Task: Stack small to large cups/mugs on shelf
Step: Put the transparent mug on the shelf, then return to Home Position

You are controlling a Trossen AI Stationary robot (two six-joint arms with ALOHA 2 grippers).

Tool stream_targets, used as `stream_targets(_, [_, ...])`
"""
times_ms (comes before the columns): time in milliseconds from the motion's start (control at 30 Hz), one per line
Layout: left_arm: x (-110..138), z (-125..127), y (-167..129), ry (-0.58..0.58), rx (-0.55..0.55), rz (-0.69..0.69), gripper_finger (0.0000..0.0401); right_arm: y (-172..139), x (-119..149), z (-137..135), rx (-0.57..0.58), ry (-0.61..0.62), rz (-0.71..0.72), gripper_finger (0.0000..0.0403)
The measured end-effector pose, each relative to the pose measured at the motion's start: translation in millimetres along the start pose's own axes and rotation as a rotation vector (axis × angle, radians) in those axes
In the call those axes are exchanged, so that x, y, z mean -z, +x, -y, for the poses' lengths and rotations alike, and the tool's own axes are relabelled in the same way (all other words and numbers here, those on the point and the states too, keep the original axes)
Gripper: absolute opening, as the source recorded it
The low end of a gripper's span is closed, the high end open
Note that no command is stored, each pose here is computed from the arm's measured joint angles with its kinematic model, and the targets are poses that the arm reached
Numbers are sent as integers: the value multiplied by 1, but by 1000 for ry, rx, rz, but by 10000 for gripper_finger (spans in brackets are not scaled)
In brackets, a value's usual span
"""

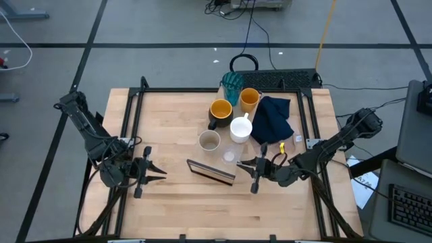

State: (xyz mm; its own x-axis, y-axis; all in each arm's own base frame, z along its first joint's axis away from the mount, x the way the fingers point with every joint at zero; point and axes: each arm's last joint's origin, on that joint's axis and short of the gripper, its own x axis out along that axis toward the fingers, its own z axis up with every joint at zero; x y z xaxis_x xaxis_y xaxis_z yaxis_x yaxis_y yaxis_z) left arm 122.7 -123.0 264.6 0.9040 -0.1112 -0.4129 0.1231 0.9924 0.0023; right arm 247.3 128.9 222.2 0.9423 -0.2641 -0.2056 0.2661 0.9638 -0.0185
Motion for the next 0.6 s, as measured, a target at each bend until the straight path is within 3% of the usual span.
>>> stream_targets(100, [0,0,0,0,0,0,69,0,0,0,-1,2,0,16])
stream_targets(367, [0,0,0,-2,0,0,69,2,0,0,-41,27,-10,88])
stream_targets(600, [0,0,0,-3,2,-1,69,3,-1,2,-36,-6,-2,125])
